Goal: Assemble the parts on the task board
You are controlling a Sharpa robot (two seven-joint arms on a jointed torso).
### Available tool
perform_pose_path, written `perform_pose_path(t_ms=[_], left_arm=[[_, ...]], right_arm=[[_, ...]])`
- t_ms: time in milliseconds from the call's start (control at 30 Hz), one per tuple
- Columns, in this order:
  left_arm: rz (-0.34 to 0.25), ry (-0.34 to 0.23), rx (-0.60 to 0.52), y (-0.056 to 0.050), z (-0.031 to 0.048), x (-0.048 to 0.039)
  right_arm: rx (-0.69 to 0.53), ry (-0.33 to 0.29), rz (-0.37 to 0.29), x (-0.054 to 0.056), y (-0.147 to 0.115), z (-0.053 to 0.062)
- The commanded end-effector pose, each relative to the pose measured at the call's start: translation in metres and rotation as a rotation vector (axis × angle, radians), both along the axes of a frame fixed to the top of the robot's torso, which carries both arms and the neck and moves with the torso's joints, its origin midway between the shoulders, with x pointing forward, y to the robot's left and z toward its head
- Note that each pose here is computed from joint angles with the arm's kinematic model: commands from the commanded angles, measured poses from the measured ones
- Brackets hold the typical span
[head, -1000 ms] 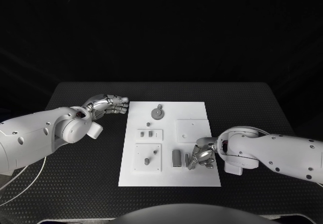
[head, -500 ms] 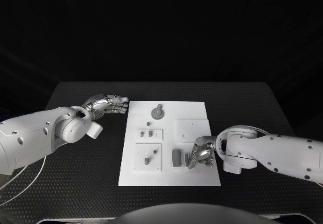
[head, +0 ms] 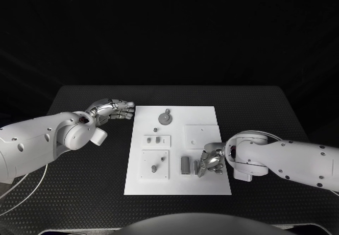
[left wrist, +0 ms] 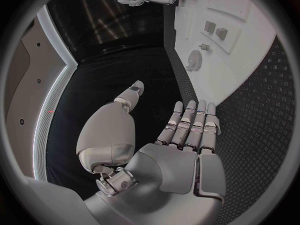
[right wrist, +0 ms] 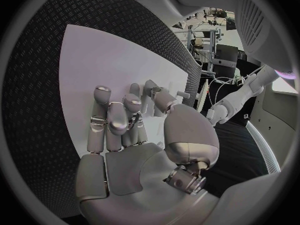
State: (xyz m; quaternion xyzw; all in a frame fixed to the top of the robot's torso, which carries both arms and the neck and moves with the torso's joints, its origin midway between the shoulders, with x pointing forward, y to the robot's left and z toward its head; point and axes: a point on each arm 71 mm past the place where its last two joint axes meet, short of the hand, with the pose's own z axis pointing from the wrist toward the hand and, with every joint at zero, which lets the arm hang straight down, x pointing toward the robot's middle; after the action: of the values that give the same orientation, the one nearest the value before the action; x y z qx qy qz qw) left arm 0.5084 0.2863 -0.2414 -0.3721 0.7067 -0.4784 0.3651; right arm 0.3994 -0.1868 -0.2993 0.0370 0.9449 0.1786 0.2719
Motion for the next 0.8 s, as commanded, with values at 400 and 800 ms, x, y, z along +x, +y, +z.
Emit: perform_pose_path(t_ms=[400,800], left_arm=[[-0.018,-0.002,-0.009,-0.0027,0.0010,-0.0003],[-0.013,-0.011,-0.009,-0.0020,0.0012,0.0010]], right_arm=[[-0.068,-0.036,0.034,0.0011,-0.0027,-0.0048],[-0.037,-0.007,0.024,-0.0013,-0.0121,-0.0039]])
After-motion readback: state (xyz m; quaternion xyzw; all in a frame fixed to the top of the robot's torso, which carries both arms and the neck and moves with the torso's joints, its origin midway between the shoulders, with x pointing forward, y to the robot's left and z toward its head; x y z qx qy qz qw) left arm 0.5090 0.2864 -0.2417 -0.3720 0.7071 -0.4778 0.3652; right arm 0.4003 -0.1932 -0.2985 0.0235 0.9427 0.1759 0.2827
